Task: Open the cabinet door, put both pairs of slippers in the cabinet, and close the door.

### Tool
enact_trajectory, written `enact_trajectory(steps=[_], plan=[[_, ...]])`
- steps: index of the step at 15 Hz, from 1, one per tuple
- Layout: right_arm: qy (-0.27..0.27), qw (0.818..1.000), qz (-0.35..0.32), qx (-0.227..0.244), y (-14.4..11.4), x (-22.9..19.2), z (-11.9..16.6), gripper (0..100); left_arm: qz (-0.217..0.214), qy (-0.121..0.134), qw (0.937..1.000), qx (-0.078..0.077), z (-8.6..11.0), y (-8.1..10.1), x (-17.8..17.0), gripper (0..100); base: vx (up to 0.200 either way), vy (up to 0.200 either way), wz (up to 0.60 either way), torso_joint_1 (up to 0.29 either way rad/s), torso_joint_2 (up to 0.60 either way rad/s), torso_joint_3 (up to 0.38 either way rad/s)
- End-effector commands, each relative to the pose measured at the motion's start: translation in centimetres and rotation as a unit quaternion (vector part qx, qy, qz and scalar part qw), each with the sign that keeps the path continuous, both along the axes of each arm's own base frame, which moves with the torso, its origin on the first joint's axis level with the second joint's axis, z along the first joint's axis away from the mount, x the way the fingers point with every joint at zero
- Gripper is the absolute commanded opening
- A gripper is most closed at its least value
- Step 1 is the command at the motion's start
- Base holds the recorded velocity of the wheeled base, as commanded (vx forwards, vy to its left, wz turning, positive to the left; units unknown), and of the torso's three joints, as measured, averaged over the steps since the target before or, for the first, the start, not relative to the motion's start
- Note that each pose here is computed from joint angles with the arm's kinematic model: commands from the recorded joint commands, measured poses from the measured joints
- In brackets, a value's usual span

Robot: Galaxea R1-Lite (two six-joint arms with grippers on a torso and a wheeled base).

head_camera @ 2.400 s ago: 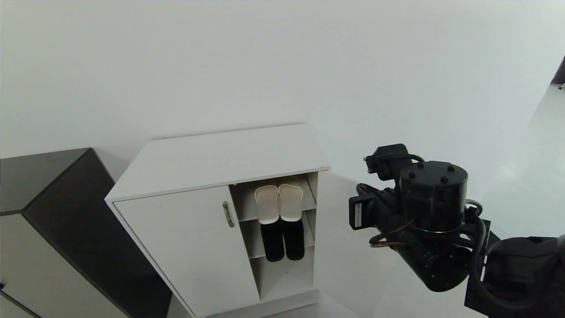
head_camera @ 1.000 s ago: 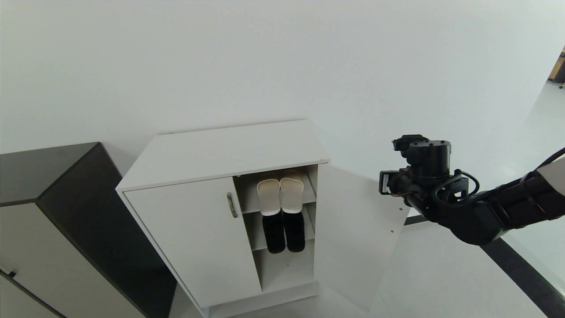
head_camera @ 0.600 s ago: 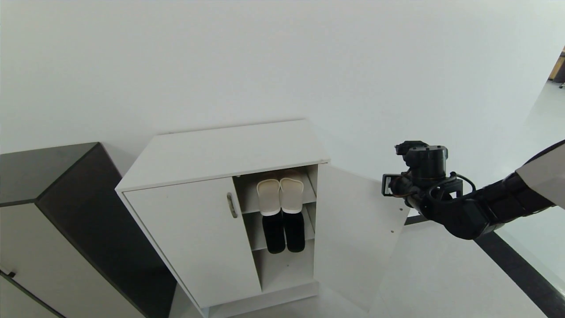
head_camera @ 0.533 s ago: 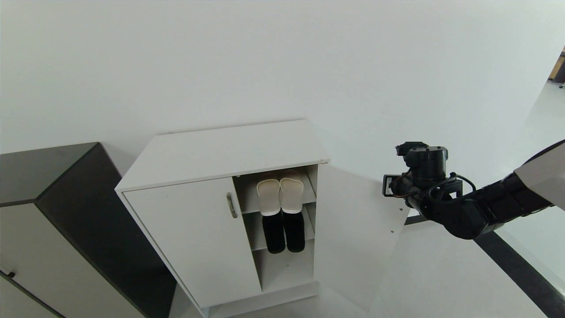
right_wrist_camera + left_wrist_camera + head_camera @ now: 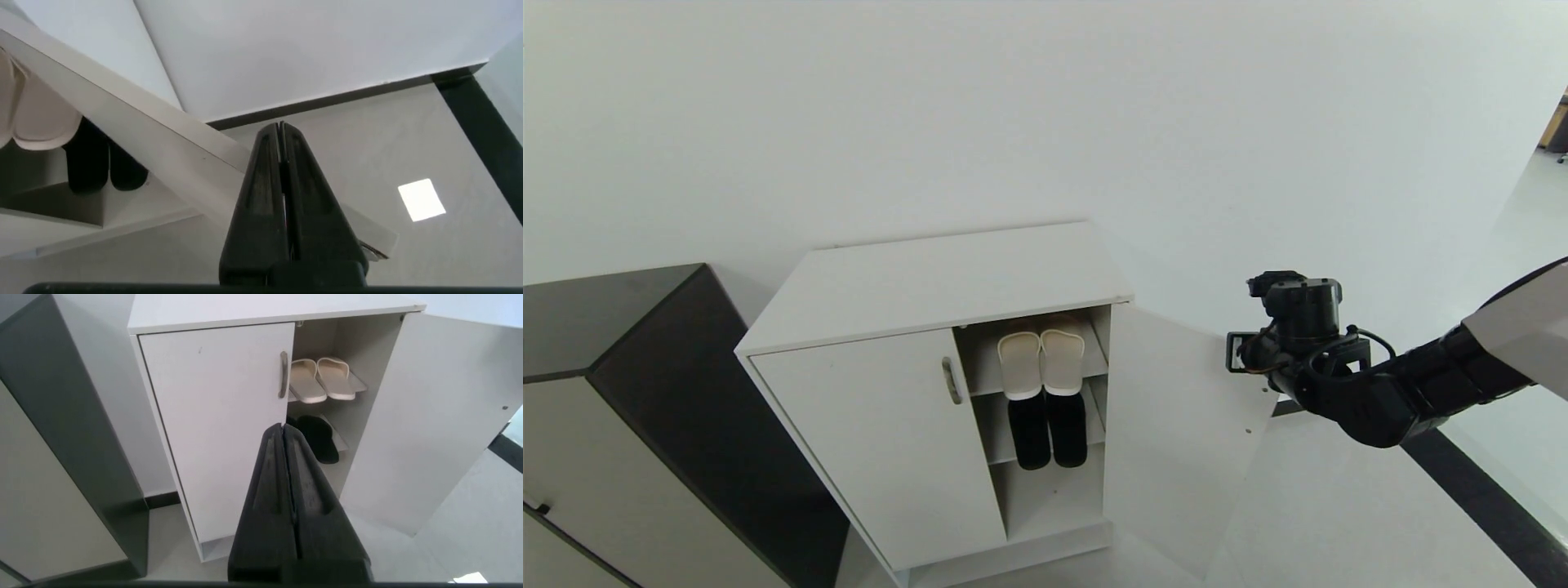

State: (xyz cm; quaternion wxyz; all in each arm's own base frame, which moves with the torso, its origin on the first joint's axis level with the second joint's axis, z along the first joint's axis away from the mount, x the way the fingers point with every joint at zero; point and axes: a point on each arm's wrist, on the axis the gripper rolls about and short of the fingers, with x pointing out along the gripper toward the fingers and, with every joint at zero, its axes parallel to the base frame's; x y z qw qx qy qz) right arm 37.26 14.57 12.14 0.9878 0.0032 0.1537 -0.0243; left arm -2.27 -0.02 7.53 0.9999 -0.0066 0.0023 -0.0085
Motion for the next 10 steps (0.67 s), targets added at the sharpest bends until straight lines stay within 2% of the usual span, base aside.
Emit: enact_trajectory(steps=[1, 7, 10], plan=[[0.003, 1.0, 0.01, -0.001, 0.6, -0.7, 0.1, 0, 0.0, -0.001, 1.0, 0.0, 0.0, 0.0, 0.0, 0, 0.0, 0.0, 0.0, 0.0, 0.0, 0.0], [0.007, 0.993, 0.114, -0.005, 5.8, -7.7, 1.3, 0, 0.0, 0.0, 1.0, 0.0, 0.0, 0.0, 0.0, 0, 0.0, 0.0, 0.0, 0.0, 0.0, 0.0], [-0.001, 0.988, 0.154, 0.001, 7.2, -10.6, 2.4, 0, 0.0, -0.001, 1.0, 0.0, 0.0, 0.0, 0.0, 0, 0.0, 0.0, 0.0, 0.0, 0.0, 0.0]])
